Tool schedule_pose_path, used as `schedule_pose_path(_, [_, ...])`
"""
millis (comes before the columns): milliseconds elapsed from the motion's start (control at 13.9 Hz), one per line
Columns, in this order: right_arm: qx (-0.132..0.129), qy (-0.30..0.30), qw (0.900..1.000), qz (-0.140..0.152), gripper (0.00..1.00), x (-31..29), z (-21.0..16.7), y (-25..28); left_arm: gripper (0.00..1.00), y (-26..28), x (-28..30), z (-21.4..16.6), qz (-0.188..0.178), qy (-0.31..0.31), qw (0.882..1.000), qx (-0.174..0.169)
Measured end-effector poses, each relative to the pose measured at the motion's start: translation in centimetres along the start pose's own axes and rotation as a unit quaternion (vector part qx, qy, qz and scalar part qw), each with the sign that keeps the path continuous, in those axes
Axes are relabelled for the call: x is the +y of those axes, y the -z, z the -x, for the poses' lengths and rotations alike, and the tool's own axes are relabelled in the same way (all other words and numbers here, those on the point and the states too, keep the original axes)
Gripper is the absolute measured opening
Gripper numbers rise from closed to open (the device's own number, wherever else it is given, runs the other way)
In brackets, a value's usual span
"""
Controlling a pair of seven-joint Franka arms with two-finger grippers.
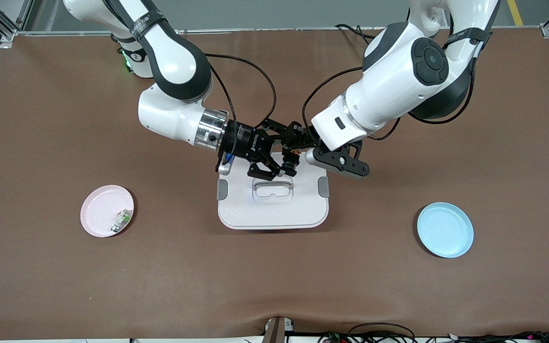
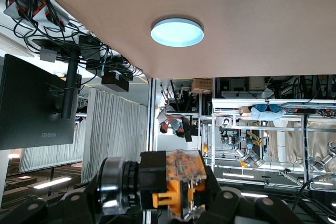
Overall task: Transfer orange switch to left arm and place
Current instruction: 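Grasp the switch with the left gripper above the white box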
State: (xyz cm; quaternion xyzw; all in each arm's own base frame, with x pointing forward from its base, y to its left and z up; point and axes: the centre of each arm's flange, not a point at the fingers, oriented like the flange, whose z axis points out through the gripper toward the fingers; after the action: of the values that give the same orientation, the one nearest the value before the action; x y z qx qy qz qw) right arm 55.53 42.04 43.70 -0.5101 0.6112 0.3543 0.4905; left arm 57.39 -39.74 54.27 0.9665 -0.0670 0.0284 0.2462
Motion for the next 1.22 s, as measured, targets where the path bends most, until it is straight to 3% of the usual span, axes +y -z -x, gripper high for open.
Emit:
schedule_pose_path(790, [0.0, 0.0, 1.0, 0.0, 0.73, 0.0, 0.0, 0.0, 0.68, -1.2, 0.4, 0.3, -0.001, -0.003, 1.0, -0.009])
schedule_pose_path(934, [0.0, 0.001, 1.0, 0.0, 0.73, 0.0, 0.0, 0.0, 0.64, -1.3, 0.4, 0.3, -0.001, -0.003, 1.0, -0.009])
schedule_pose_path(1078, [0.0, 0.0, 1.0, 0.001, 0.73, 0.0, 0.0, -0.1, 0.47, -1.2, 0.7, 0.4, 0.001, -0.005, 1.0, -0.008])
schedule_pose_path(1221, [0.001, 0.001, 1.0, 0.001, 0.73, 0.0, -0.1, -0.1, 0.41, -1.3, 0.7, 0.4, -0.001, -0.008, 1.0, -0.008])
